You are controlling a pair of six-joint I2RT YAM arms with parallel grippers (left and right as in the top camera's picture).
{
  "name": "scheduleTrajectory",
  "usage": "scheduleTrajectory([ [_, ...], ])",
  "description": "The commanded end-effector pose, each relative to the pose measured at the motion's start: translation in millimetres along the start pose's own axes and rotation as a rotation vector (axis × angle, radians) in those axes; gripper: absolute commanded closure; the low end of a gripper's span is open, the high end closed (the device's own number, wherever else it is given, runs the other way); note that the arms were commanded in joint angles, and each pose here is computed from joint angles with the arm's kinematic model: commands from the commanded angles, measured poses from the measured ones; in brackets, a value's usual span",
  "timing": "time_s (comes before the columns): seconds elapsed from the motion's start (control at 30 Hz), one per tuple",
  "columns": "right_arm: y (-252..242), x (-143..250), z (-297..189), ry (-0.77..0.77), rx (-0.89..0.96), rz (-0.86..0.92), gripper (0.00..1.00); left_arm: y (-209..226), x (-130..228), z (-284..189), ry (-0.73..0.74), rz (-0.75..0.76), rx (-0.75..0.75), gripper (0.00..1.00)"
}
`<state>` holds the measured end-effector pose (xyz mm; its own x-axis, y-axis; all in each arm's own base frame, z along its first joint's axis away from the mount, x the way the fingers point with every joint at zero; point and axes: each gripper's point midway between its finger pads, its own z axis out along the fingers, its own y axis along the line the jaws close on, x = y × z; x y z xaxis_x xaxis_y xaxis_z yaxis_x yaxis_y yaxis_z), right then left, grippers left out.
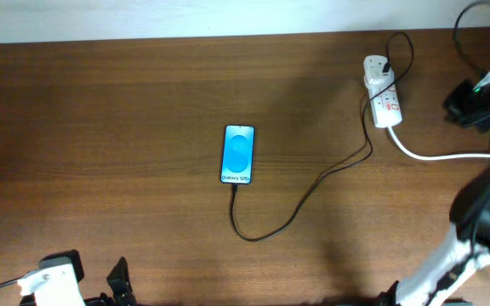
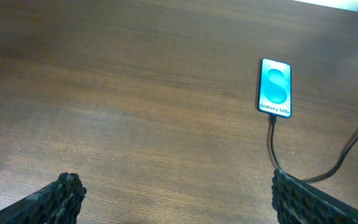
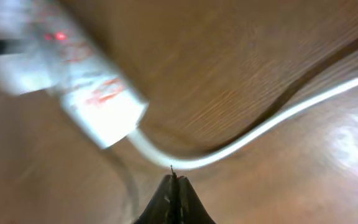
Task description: Plug charger to phone and switch on socket
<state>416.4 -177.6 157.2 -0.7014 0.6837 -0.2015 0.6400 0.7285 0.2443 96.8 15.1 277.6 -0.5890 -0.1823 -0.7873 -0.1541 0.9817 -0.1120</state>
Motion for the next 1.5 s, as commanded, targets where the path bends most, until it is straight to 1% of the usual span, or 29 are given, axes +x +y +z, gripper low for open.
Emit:
scheduleTrajectory([
  [0.0,48,25,-103,-0.164,-0.124,-0.199,0.96,2,0,0,-0.004,-0.009,-0.009,0.01],
  [0.1,64,63,-169,-0.265,-0.161,-0.325,0.96,2,0,0,-0.004,-0.009,-0.009,0.01],
  [0.2,66,100,-223,-0.357,-0.194,-0.363,0.96,2,0,0,-0.004,-0.009,-0.009,0.01],
  [0.23,61,118,-244,-0.393,-0.202,-0.371,0.96,2,0,0,-0.004,-0.009,-0.009,0.01],
  [0.4,36,190,-300,-0.491,-0.225,-0.386,0.95,2,0,0,-0.004,-0.009,-0.009,0.01],
  [0.43,30,202,-307,-0.510,-0.224,-0.387,0.81,2,0,0,-0.004,-0.009,-0.009,0.00],
  [0.5,18,232,-324,-0.561,-0.231,-0.392,0.44,2,0,0,-0.004,-0.009,-0.009,0.01],
  [0.53,13,245,-329,-0.577,-0.235,-0.395,0.15,2,0,0,-0.004,-0.009,-0.009,0.01],
  [0.57,8,258,-333,-0.593,-0.240,-0.397,0.01,2,0,0,-0.004,-0.009,-0.009,0.01],
  [0.63,2,274,-339,-0.618,-0.247,-0.401,0.02,2,0,0,-0.004,-0.009,-0.009,0.01],
  [0.77,-10,307,-359,-0.736,-0.280,-0.419,0.02,2,0,0,-0.004,-0.009,-0.009,0.01],
  [0.9,-16,323,-367,-0.794,-0.296,-0.427,0.02,2,0,0,-0.004,-0.009,-0.009,0.01],
  [1.17,-20,325,-367,-0.807,-0.282,-0.421,0.02,2,0,0,-0.004,-0.009,-0.009,0.01],
  [1.37,-18,323,-336,-0.704,-0.305,-0.455,0.02,2,0,0,-0.004,-0.009,-0.009,0.01],
  [1.47,-12,319,-325,-0.749,-0.357,-0.504,0.02,2,0,0,-0.004,-0.009,-0.009,0.01],
])
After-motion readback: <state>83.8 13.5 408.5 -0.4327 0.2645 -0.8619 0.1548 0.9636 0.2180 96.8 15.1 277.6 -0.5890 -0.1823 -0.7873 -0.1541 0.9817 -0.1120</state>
